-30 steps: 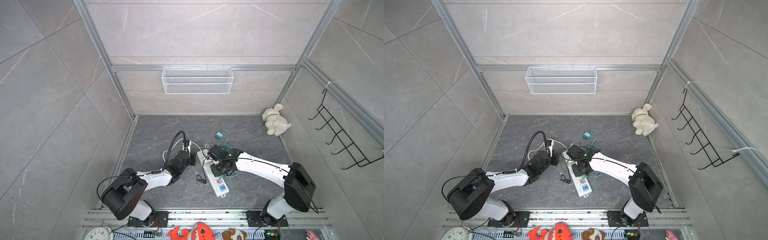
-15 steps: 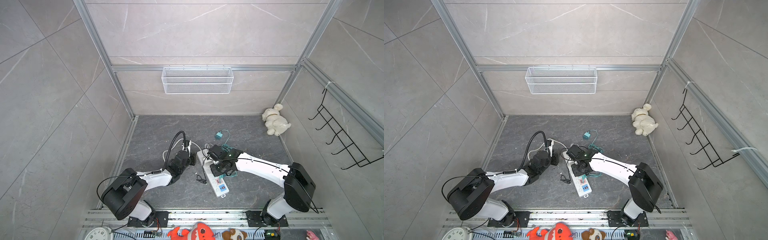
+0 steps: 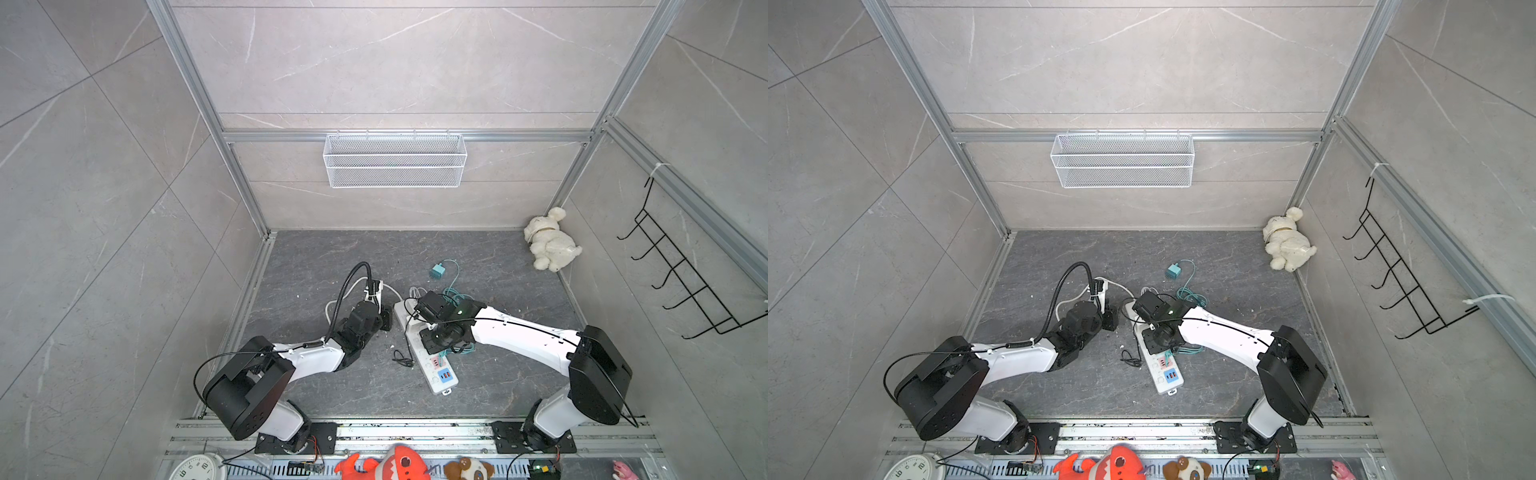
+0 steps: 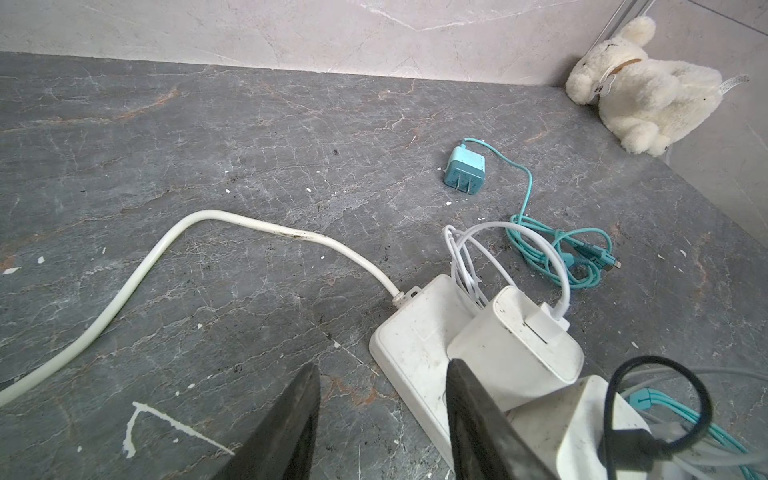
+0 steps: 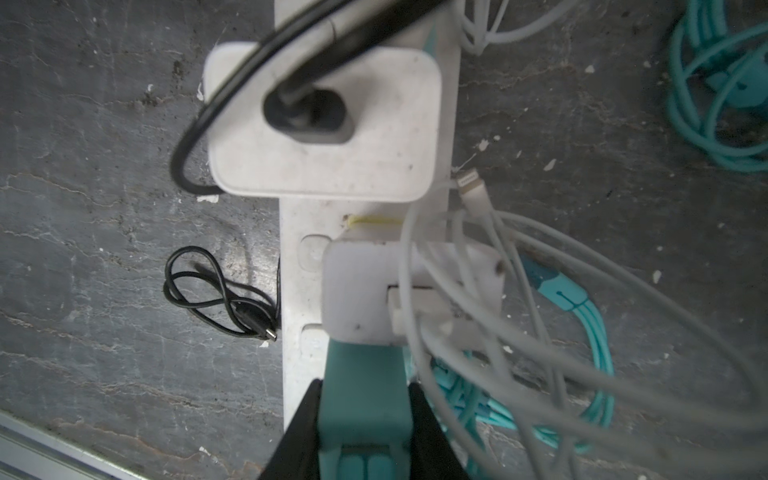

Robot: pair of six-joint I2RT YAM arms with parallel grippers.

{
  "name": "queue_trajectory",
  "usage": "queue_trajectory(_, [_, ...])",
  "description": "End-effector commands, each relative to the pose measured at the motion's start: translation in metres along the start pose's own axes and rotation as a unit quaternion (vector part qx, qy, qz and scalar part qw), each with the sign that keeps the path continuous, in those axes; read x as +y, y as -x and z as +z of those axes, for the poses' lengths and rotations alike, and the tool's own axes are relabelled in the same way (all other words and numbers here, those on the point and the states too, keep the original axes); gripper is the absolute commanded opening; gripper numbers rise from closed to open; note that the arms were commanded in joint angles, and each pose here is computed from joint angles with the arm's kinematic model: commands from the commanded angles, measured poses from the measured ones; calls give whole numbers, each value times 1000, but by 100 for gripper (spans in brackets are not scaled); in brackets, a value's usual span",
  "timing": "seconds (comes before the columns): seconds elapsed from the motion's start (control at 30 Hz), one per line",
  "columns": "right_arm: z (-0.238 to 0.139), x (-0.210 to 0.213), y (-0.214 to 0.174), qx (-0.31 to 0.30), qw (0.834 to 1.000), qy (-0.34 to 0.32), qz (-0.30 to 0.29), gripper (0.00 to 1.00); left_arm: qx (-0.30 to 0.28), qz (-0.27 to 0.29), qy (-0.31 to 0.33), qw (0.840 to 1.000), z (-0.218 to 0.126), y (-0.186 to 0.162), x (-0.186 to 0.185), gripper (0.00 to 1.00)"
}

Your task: Insert the plug

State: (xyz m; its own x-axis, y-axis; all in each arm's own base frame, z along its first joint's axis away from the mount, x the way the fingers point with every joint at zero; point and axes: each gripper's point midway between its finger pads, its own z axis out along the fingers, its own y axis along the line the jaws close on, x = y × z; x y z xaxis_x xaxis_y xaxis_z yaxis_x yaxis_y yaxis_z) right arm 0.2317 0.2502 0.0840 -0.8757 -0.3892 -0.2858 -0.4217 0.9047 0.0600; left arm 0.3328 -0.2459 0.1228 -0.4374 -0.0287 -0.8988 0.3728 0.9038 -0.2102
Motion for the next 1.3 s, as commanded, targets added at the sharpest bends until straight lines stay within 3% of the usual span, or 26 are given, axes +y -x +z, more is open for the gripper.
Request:
queue_trajectory(0.0, [-17,-4,-5,2,1000,-6,4,9,-40,2,-2,999,-3,21,-4,52])
queue_trajectory(1.27, [14,2,-12,55,998,-16,2,7,-57,0,7,998,-15,19,5,51])
